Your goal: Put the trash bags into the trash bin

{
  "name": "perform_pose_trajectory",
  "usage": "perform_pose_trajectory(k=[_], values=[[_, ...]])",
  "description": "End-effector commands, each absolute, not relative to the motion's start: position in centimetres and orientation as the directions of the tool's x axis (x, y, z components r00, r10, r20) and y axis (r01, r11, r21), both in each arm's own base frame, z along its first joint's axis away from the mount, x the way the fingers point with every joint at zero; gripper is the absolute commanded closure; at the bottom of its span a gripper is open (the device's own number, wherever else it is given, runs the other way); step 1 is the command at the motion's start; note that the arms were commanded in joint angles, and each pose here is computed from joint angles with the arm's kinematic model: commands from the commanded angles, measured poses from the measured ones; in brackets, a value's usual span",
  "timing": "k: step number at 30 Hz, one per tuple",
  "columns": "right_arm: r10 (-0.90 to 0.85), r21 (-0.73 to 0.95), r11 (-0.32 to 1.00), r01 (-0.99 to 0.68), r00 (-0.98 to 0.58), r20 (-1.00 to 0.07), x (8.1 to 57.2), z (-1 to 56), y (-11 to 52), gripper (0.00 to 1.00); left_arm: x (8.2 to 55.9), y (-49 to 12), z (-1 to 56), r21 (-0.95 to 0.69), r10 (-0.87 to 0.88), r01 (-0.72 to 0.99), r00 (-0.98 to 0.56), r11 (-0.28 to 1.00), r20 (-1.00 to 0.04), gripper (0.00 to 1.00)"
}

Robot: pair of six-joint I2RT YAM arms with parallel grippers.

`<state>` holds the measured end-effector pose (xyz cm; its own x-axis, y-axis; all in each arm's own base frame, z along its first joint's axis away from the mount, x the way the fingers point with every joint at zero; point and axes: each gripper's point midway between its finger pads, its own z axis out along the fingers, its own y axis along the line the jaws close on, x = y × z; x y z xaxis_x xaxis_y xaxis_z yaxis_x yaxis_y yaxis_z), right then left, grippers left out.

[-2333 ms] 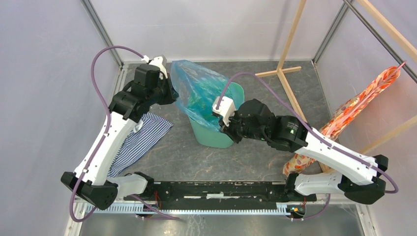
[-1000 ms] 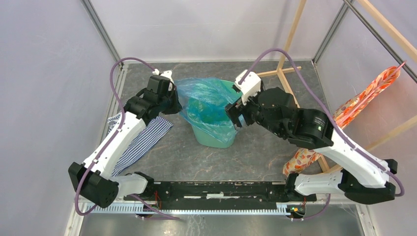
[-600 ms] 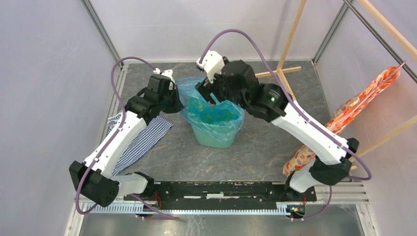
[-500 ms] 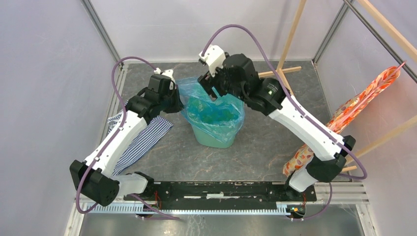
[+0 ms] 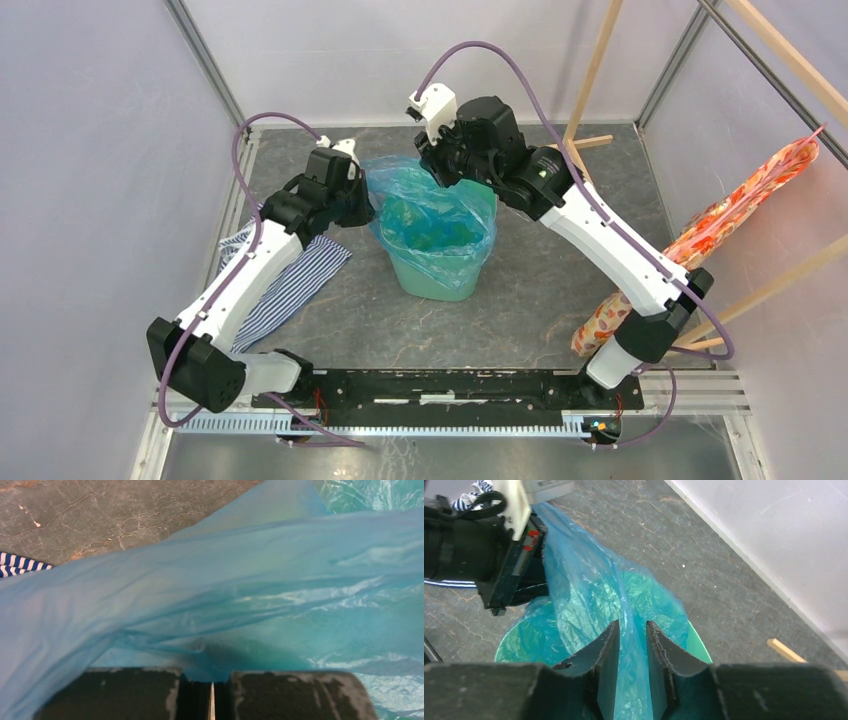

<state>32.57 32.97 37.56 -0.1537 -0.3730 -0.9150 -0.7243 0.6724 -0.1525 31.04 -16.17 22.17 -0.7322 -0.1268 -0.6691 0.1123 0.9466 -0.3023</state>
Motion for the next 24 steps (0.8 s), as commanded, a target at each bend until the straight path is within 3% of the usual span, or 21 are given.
perform_pose_trajectory(k=[1, 3, 5, 9, 17, 19, 24], values=[[-0.352, -0.136, 0.710, -0.691, -0.180, -0.919, 34.7, 37.0, 32.7, 0.72, 32.5, -16.7, 24.4, -0.292, -0.100, 0.180, -0.671, 0.939, -0.734, 0.98], [-0.354, -0.135, 0.715, -0.686, -0.189, -0.916, 35.2, 36.7, 32.6, 0.73, 32.6, -16.7, 24.3, -0.292, -0.099, 0.180, -0.672, 0.939, -0.734, 0.98], [-0.348, -0.131, 0.715, -0.686, -0.188, -0.918, 35.2, 36.8, 32.6, 0.60, 32.6, -16.8, 24.3, -0.291, -0.099, 0.179, -0.673, 0.940, -0.733, 0.98], [-0.331, -0.116, 0.712, -0.692, -0.186, -0.925, 35.1, 37.2, 32.6, 0.48, 32.7, -16.8, 24.2, -0.291, -0.098, 0.178, -0.675, 0.940, -0.731, 0.98], [-0.348, -0.097, 0.683, -0.724, -0.205, -0.915, 34.8, 35.8, 33.5, 0.46, 32.7, -16.8, 23.9, -0.292, -0.099, 0.175, -0.679, 0.940, -0.727, 0.98], [-0.354, -0.099, 0.681, -0.726, -0.208, -0.912, 34.8, 35.5, 33.6, 0.52, 32.8, -16.8, 23.9, -0.292, -0.100, 0.175, -0.679, 0.940, -0.728, 0.98], [-0.354, -0.116, 0.728, -0.675, -0.227, -0.907, 36.5, 35.3, 32.8, 0.82, 32.9, -16.9, 23.7, -0.294, -0.102, 0.171, -0.682, 0.940, -0.724, 0.98]])
